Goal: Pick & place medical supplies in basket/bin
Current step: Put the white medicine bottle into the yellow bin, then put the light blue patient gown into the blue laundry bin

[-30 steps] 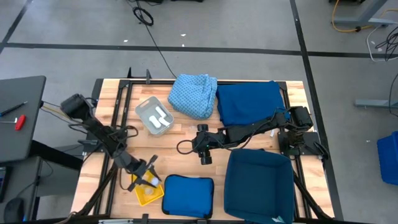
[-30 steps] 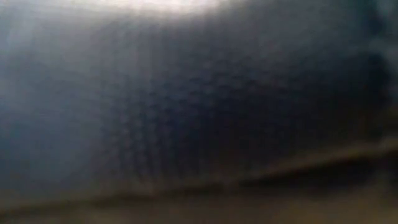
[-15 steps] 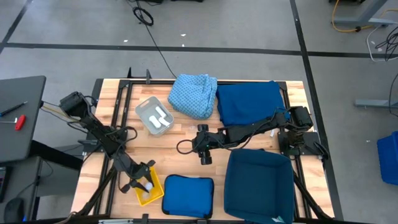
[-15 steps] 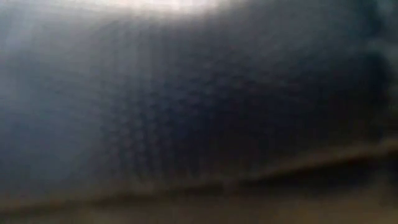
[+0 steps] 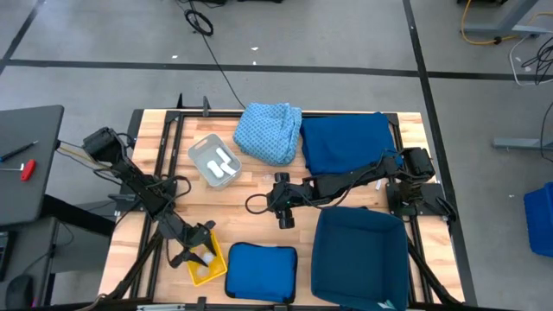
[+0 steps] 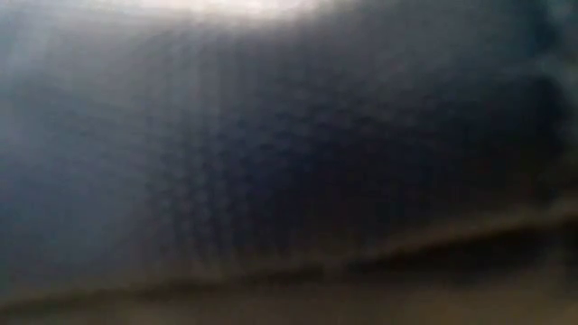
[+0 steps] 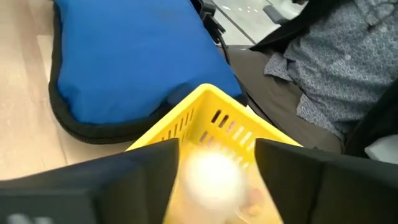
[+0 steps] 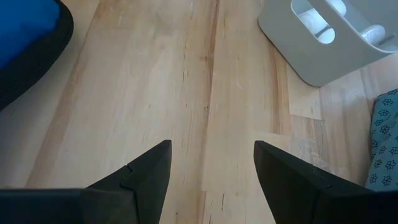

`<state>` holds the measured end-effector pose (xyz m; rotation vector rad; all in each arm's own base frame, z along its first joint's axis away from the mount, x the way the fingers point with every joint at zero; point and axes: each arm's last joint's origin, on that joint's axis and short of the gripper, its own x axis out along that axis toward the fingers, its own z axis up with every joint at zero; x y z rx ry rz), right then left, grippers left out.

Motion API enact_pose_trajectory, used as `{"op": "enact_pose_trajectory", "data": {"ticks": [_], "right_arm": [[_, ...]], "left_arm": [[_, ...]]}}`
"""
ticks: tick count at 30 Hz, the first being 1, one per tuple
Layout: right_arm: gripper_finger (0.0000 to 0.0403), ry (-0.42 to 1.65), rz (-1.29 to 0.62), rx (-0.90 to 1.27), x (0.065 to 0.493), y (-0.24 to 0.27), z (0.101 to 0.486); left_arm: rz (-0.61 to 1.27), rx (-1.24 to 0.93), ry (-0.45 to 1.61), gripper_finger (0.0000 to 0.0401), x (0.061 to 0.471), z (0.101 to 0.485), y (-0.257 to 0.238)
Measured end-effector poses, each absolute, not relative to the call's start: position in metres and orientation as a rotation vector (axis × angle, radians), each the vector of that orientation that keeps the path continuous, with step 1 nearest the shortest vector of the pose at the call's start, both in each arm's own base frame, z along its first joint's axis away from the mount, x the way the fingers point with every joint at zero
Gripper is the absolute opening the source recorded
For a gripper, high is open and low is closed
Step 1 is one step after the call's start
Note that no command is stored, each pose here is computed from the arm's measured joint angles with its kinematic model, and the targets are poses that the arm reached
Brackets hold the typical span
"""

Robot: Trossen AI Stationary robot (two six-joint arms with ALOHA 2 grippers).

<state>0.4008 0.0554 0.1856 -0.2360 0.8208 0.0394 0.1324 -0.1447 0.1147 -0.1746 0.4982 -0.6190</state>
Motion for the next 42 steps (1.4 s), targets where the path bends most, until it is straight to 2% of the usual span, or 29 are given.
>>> {"op": "enact_pose_trajectory", "data": {"ticks": [3,7,12,19,26,31,42], "right_arm": [[0.0237,0.821,0.039,-0.236,0.401,0.055,0.186],[0.0237,0.821,0.037,-0.231,0.401,0.055,0.186],[0.0237,0.820,0.037,-0.230,0.401,0.055,0.186],[0.0237,0.788,0.035,-0.227,0.403,0.056,0.188],[0.0237,0.609,0.054,-0.265,0.414,0.058,0.201],[0.0237,0.458,0.085,-0.304,0.421,0.060,0.213],[0.0237,0.327,0.117,-0.287,0.424,0.061,0.230]], "left_arm": [[-0.610,-0.189,0.502,0.0254,0.132,0.115,-0.145],[-0.595,-0.189,0.490,0.0274,0.133,0.115,-0.144],[-0.536,-0.123,0.383,0.0269,0.136,0.121,-0.144],[-0.342,0.082,0.125,0.0257,0.142,0.140,-0.140],[-0.256,0.171,-0.117,0.0256,0.153,0.165,-0.128],[-0.299,0.180,-0.122,0.0256,0.162,0.164,-0.119],[-0.387,0.131,-0.099,0.0256,0.175,0.162,-0.104]]}}
